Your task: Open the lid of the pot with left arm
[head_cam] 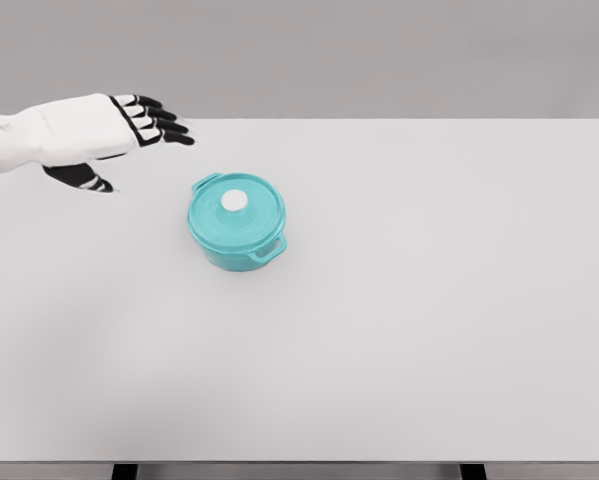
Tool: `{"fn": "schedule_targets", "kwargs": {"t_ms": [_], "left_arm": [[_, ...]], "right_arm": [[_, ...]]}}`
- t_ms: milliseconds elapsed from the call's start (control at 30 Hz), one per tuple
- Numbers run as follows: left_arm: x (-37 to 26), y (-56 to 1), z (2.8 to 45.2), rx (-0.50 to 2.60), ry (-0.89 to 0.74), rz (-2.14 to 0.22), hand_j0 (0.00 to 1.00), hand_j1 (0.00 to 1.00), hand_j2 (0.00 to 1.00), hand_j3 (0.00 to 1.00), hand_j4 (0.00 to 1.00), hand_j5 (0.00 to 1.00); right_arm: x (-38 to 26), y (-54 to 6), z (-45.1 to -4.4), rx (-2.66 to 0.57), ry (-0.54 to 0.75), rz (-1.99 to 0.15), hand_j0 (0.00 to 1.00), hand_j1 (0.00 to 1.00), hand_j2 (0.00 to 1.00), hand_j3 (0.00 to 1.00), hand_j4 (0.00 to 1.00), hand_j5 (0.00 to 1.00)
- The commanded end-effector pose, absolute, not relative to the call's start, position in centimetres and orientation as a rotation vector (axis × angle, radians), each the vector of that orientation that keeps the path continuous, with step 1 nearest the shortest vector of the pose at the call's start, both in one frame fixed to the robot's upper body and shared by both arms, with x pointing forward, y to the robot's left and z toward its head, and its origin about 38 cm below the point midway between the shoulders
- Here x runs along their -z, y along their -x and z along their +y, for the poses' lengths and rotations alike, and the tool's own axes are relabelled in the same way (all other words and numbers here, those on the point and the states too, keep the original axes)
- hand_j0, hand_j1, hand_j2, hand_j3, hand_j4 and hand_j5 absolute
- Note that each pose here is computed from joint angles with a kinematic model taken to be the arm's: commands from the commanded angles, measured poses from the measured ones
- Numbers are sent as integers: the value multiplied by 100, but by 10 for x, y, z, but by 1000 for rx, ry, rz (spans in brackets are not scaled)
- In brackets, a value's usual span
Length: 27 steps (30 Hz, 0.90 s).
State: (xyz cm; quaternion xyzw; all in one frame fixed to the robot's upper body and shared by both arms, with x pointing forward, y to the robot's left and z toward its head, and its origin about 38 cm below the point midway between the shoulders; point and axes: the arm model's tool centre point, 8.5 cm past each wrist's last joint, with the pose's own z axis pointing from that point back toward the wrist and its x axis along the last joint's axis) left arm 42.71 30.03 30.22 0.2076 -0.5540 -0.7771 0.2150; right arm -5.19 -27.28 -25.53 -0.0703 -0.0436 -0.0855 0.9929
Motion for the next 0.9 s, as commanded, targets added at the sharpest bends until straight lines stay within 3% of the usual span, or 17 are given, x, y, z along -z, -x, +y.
{"fn": "schedule_targets", "kwargs": {"t_ms": [0, 133, 267, 400, 467, 867], "left_arm": [[-306, -426, 305, 2144, -582, -1535, 100, 100, 100, 100, 100, 100], [-297, -426, 299, 2156, -553, -1530, 100, 100, 100, 100, 100, 100], [-262, -431, 230, 2248, -403, -1586, 100, 100, 100, 100, 100, 100], [-257, -439, 223, 2233, -401, -1589, 100, 100, 100, 100, 100, 100], [-246, -440, 185, 2281, -410, -1616, 100, 100, 100, 100, 100, 100], [-243, -439, 203, 2300, -439, -1552, 100, 100, 100, 100, 100, 100]], "right_arm": [[255, 52, -275, 161, 167, -86, 100, 100, 100, 100, 100, 100], [255, 50, -278, 176, 201, -90, 100, 100, 100, 100, 100, 100], [255, 49, -278, 177, 201, -91, 100, 100, 100, 100, 100, 100], [255, 49, -278, 177, 201, -91, 100, 100, 100, 100, 100, 100], [255, 49, -278, 177, 203, -91, 100, 100, 100, 100, 100, 100], [255, 49, -278, 176, 202, -91, 100, 100, 100, 100, 100, 100]]}}
